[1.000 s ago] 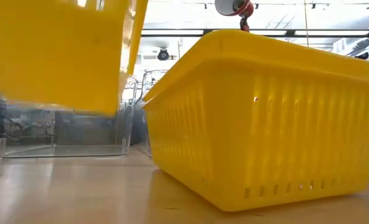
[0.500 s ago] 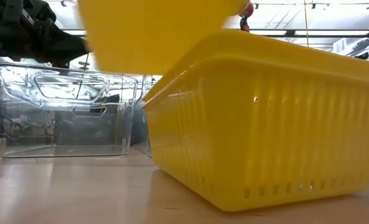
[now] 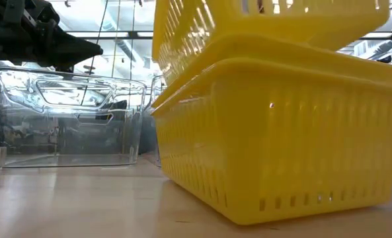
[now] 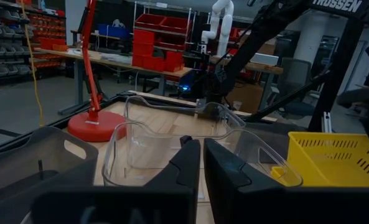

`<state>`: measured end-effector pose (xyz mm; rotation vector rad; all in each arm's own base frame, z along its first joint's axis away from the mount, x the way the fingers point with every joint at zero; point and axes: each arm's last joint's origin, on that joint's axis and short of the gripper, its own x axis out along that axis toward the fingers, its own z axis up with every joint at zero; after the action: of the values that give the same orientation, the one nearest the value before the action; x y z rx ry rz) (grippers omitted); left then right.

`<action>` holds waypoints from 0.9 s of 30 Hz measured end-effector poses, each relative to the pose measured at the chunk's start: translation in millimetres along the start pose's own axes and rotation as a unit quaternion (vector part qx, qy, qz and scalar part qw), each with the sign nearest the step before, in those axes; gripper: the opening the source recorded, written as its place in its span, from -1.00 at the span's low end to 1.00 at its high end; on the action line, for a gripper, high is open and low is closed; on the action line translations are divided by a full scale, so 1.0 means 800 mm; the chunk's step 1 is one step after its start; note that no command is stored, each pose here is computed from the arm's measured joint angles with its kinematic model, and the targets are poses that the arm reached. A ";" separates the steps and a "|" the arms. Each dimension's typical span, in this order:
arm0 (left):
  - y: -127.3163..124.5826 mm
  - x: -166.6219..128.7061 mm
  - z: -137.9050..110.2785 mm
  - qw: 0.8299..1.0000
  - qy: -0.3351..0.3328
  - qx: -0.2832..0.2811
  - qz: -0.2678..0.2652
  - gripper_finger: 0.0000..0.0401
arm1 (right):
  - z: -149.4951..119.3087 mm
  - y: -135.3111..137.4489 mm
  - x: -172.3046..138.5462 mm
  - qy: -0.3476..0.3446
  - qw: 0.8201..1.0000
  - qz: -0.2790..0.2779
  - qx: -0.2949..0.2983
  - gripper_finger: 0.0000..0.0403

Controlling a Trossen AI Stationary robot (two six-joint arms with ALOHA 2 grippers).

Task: Stack baskets by color
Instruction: Stack the left yellow bin on the right yellow bin

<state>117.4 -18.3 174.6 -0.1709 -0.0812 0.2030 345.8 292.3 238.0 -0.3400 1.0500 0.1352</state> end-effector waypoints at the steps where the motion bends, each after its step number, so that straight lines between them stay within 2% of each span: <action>1: 0.000 0.000 0.000 1.000 0.000 0.000 0.000 -0.85 | 0.000 0.000 0.002 -0.003 1.000 0.001 0.002 -0.94; 12: 0.000 0.000 0.000 1.000 0.000 0.000 0.000 -0.83 | -0.020 0.007 0.036 0.000 1.000 0.002 0.005 -0.92; 20: 0.000 0.000 0.000 1.000 0.000 0.000 0.000 -0.86 | -0.027 0.005 0.050 0.012 0.998 0.019 0.060 -0.67; 27: 0.000 0.000 0.000 1.000 0.000 0.000 0.000 -0.82 | -0.020 -0.008 0.037 0.006 0.996 0.038 0.086 -0.45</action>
<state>117.4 -18.2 174.6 -0.1710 -0.0815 0.2034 348.5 279.5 206.5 -0.1458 1.0784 0.1105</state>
